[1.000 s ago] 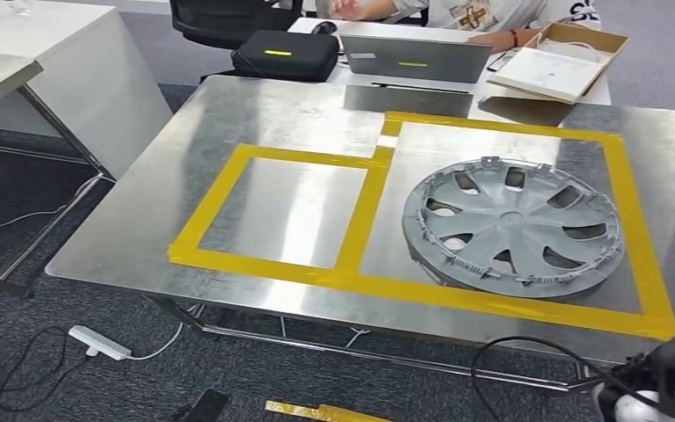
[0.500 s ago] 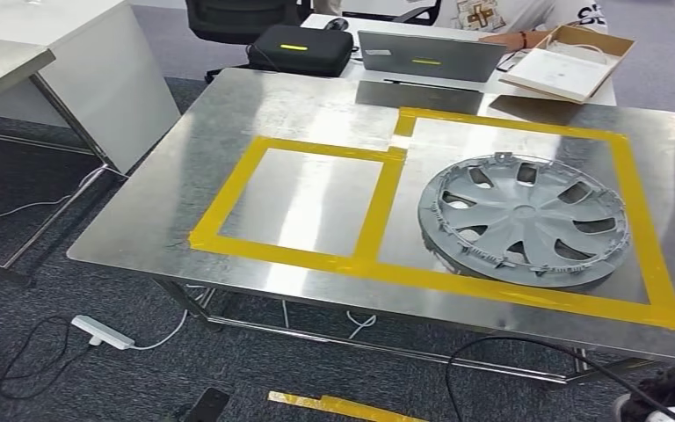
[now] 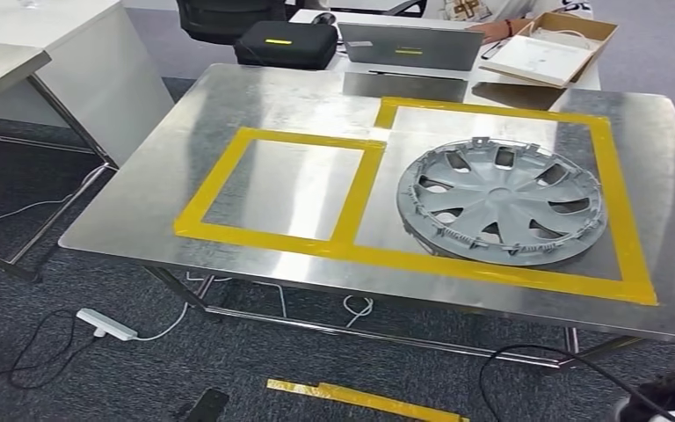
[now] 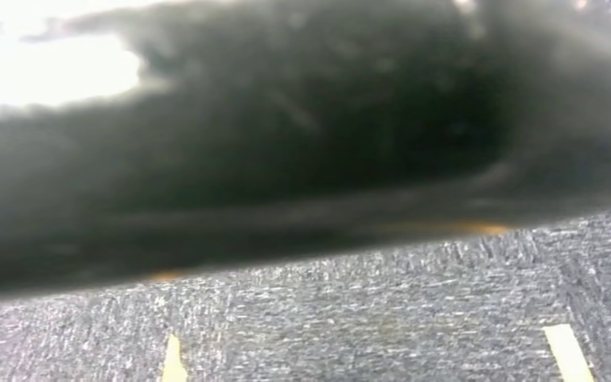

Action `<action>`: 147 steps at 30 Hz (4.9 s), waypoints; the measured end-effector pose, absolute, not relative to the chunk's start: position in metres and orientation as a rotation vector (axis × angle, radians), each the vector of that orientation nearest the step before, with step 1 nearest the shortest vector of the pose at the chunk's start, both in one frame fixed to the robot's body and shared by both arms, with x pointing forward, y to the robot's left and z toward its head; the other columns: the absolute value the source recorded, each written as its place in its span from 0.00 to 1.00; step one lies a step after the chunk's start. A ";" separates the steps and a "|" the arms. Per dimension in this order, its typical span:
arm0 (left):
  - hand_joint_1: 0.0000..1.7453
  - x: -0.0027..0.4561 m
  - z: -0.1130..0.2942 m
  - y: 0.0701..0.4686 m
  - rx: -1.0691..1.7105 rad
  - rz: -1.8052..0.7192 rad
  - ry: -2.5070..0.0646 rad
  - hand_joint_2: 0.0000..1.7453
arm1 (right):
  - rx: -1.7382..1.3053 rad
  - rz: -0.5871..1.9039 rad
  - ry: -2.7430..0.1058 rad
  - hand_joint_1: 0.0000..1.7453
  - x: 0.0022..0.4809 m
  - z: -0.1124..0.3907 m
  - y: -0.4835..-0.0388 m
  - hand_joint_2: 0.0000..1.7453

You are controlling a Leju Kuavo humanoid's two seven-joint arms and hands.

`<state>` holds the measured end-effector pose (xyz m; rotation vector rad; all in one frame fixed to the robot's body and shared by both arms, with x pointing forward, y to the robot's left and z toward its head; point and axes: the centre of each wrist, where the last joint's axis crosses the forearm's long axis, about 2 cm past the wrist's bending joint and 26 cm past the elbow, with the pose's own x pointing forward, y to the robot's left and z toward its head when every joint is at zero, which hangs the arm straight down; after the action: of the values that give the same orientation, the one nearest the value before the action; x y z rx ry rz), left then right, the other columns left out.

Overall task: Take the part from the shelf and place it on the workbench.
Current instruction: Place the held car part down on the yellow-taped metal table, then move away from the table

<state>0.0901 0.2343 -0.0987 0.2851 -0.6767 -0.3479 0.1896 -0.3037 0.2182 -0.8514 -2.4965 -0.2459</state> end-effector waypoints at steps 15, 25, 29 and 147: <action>0.00 0.090 -0.099 0.233 0.285 -0.348 -0.677 0.00 | -0.869 -0.253 -2.486 0.00 0.186 0.218 -0.307 0.00; 0.00 0.090 -0.099 0.234 0.287 -0.348 -0.677 0.00 | -0.870 -0.256 -2.485 0.00 0.186 0.218 -0.307 0.00; 0.00 0.090 -0.099 0.234 0.287 -0.349 -0.677 0.00 | -0.869 -0.260 -2.484 0.00 0.186 0.218 -0.306 0.00; 0.00 0.048 -0.106 0.244 0.388 -0.019 -0.581 0.00 | -0.250 -0.023 -0.256 0.00 0.032 -0.108 -0.235 0.00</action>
<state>0.0478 0.2437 -0.1062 0.3884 -0.5813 -0.0186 0.0315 -0.2346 -0.1080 -0.2500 -0.2563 -0.0226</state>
